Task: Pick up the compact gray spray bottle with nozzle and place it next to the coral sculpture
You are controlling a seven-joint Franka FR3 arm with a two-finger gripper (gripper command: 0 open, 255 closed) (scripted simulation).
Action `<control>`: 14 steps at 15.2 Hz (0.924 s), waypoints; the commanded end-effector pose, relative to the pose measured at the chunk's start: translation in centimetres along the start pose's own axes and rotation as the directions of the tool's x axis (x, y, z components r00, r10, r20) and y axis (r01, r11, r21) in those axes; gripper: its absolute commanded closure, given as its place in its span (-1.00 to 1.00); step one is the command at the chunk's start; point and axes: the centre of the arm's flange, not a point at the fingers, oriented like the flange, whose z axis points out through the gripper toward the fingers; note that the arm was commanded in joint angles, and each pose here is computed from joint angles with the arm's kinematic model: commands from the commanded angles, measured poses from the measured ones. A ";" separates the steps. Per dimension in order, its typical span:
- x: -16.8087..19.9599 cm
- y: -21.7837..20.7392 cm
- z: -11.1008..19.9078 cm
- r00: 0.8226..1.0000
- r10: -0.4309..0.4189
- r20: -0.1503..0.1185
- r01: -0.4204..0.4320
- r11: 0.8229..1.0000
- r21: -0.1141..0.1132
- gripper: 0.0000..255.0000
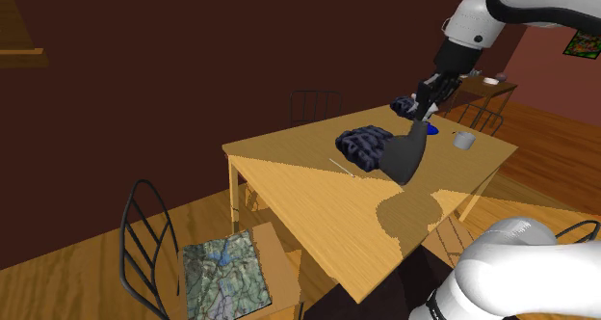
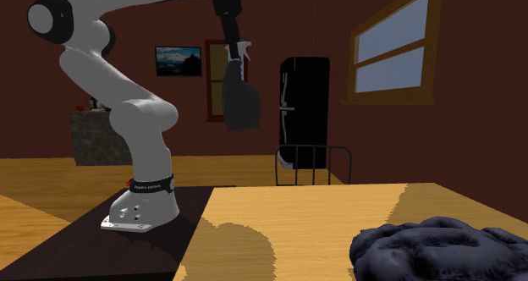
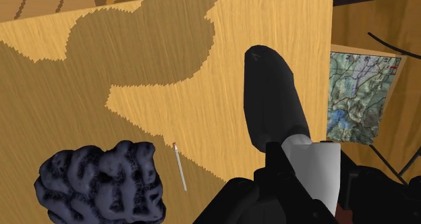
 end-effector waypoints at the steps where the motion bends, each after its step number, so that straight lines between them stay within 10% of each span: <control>1: 0.2 -0.1 -1.1 1.000 0.000 0.000 0.000 1.000 0.000 1.00; 14: 1.7 3.8 -5.2 1.000 0.000 0.000 0.000 1.000 0.000 1.00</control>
